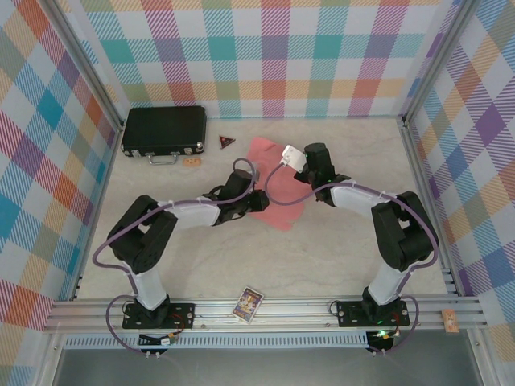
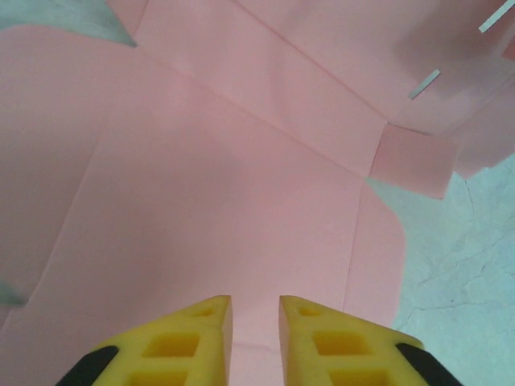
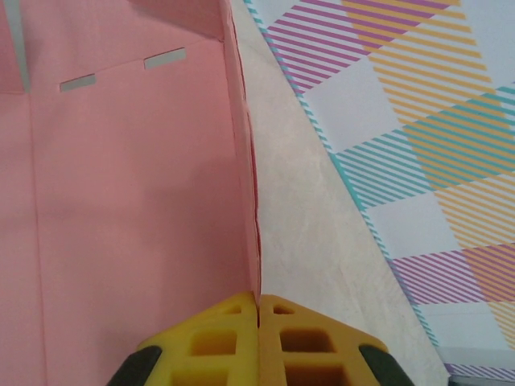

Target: Fold the paper box

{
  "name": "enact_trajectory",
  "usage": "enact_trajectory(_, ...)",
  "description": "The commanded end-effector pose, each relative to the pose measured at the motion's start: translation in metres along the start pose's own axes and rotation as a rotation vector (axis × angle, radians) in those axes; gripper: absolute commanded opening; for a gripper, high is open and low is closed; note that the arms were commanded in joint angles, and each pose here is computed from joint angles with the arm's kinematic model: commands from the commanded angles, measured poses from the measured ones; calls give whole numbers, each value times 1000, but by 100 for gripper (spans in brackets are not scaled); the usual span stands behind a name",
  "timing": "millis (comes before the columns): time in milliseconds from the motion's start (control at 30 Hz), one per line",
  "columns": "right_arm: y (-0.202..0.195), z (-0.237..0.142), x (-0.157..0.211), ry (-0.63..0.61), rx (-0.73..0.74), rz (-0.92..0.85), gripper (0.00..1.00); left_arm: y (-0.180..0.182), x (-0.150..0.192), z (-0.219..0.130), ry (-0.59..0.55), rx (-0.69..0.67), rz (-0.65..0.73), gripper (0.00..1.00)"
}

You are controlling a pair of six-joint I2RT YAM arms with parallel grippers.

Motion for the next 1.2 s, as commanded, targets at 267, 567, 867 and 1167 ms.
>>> enact_trajectory(267,-10,-5,-24,-82,59,-39,0,16,12,14,12,15,-23,17)
enact_trajectory(567,9,1,-24,-77,37,-81,0,39,32,36,50,-50,-102,0)
enact_trajectory(867,32,-1,-31,-92,43,-154,0,47,37,28,17,-61,-169,0)
enact_trajectory(1167,47,1,-43,-136,187,-292,0,44,36,30,9,-42,-185,0)
Point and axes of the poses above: each hand's point on the last joint's axis, 136 mm out from that joint toward the fingers, its own z axis out along the fingers, its own y axis along the line the jaws close on, x = y × z, the point moved 1 cm from there along -z, back along the fingers, and after that the axes turned 1 degree about z, right-handed, at the moved point
